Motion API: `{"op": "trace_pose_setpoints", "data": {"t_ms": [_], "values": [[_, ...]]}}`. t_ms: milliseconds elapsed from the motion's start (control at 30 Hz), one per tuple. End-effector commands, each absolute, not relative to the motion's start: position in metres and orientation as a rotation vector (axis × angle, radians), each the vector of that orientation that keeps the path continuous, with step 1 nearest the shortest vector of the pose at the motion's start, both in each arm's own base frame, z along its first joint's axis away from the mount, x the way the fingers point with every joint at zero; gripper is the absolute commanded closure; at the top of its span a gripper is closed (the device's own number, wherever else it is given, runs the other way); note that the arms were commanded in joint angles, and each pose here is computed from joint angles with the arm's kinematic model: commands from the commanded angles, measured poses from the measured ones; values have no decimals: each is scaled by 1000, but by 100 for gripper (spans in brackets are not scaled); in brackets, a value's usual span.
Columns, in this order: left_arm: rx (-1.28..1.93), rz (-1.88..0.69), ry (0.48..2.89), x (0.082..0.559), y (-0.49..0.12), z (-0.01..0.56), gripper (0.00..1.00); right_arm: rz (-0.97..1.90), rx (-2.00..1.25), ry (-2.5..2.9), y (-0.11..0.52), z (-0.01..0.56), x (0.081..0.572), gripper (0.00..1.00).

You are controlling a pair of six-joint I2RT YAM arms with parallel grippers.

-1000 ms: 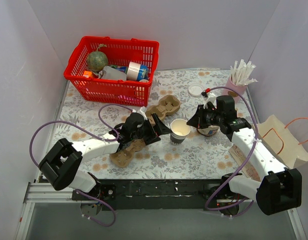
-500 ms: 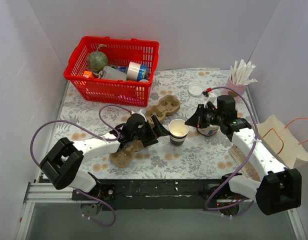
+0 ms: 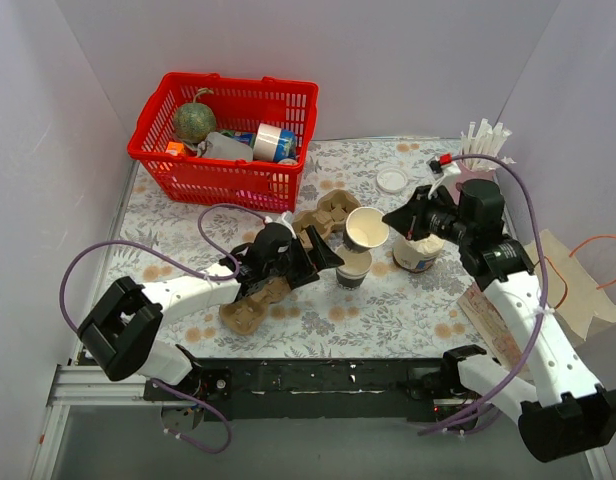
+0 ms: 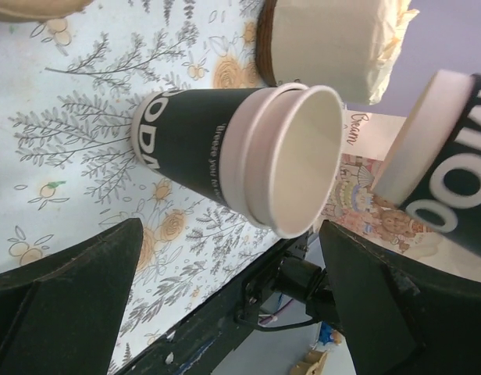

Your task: Pack the takeout coffee

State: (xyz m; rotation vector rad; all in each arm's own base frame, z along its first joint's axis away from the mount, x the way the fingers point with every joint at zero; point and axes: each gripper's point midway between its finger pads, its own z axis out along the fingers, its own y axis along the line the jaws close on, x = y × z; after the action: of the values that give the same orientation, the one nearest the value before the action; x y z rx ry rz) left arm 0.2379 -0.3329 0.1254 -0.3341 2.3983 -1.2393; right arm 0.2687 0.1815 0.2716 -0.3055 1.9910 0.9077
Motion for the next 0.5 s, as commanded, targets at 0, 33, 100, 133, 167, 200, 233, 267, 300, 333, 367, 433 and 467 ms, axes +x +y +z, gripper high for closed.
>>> {"op": "trace_pose_setpoints", "data": {"t_ms": [0, 33, 100, 133, 167, 200, 233, 267, 300, 333, 367, 433, 467], "values": [[-257, -1234, 2323, 246, -341, 160, 2, 754, -253, 1912, 158, 299, 265, 99], [-256, -1204, 2326, 250, -341, 158, 2, 735, -245, 1916, 155, 297, 263, 99], [-230, -1130, 2374, 252, -345, 150, 2, 675, -209, 1924, 143, 294, 259, 99], [-237, -1066, 2410, 252, -342, 140, 2, 652, -196, 1931, 139, 291, 258, 99], [-213, -1043, 2398, 257, -347, 147, 2, 611, -172, 1929, 132, 290, 260, 99], [-207, -1011, 2406, 259, -348, 145, 2, 589, -158, 1919, 127, 291, 257, 99], [-209, -962, 2431, 262, -349, 135, 2, 565, -145, 1918, 122, 291, 255, 99], [-199, -888, 2425, 266, -348, 136, 2, 529, -124, 1903, 115, 293, 253, 99], [-185, -861, 2428, 269, -351, 135, 2, 512, -113, 1895, 112, 294, 252, 99], [-187, -811, 2444, 273, -352, 126, 3, 494, -99, 1890, 108, 295, 252, 99], [-176, -747, 2478, 270, -350, 118, 5, 468, -81, 1889, 103, 293, 252, 99], [-143, -725, 2471, 276, -359, 125, 14, 451, -68, 1870, 98, 295, 250, 99], [-130, -689, 2503, 274, -361, 115, 17, 450, -72, 1872, 98, 295, 249, 99]]}}
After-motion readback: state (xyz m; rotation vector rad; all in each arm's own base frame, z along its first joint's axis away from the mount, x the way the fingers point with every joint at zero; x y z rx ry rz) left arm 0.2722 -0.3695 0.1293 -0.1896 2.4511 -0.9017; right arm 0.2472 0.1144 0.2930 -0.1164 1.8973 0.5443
